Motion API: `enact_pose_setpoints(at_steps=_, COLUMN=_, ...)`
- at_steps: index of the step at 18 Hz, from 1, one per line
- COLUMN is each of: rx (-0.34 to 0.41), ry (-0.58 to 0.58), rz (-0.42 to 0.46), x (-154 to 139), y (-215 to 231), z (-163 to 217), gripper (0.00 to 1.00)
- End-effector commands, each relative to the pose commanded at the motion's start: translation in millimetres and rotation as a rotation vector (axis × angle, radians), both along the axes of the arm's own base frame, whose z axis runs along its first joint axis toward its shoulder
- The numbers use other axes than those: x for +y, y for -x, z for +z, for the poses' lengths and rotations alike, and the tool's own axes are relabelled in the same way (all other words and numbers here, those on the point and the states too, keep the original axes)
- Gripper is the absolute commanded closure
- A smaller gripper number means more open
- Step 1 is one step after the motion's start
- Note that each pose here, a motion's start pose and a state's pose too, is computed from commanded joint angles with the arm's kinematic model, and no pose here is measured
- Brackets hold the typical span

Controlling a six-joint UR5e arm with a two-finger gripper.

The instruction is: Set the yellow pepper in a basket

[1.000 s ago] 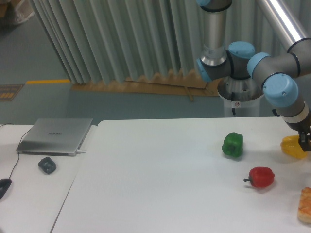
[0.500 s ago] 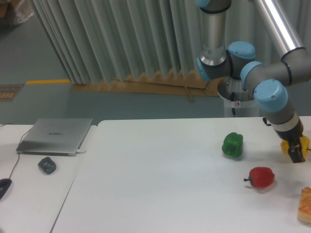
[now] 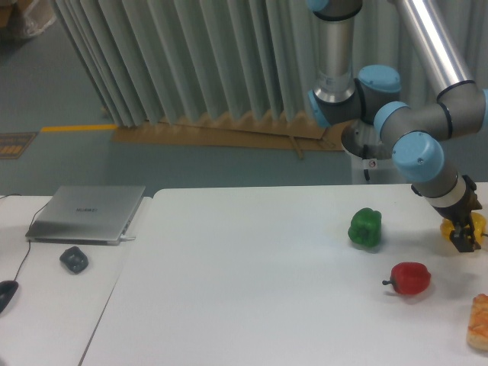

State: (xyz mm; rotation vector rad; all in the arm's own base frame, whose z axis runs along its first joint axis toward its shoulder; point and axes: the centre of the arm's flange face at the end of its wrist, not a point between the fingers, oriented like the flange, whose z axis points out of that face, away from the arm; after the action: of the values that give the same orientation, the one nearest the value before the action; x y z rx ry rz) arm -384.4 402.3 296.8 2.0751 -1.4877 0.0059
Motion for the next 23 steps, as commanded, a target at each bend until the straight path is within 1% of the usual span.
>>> enact_pose_setpoints(at_steps=3, rx=0.0, ry=0.014, rz=-0.014, x=5, y=-11, z=-9, gripper=0.0)
enact_pose_setpoints(at_steps=7, rx=-0.004, ry=0.026, rz=-0.015, x=5, y=-11, z=-14, gripper=0.0)
enact_pose_setpoints(at_steps=10, rx=-0.034, ry=0.056, rz=-0.014, x=3, y=-13, z=-37, gripper=0.0)
enact_pose_setpoints(at_steps=15, rx=-0.022, ry=0.116, rz=-0.017, x=-4, y=-14, z=-48, gripper=0.0)
enact_pose_setpoints(at_steps=19, rx=-0.02, ry=0.118, rz=-0.016, x=-4, y=-13, z=-47, gripper=0.0)
enact_pose_setpoints(at_steps=20, rx=-0.013, ry=0.117, rz=-0.006, x=-3, y=-12, z=-48, gripper=0.05)
enact_pose_setpoints(at_steps=21, rx=-0.002, ry=0.111, rz=0.017, x=-3, y=-12, z=-51, gripper=0.15)
enact_pose_setpoints(at_steps=22, rx=0.024, ry=0.094, rz=0.059, x=-3, y=-12, z=-50, gripper=0.36)
enact_pose_setpoints(at_steps=23, rx=0.043, ry=0.084, rz=0.087, x=-2, y=-11, z=-49, gripper=0.46)
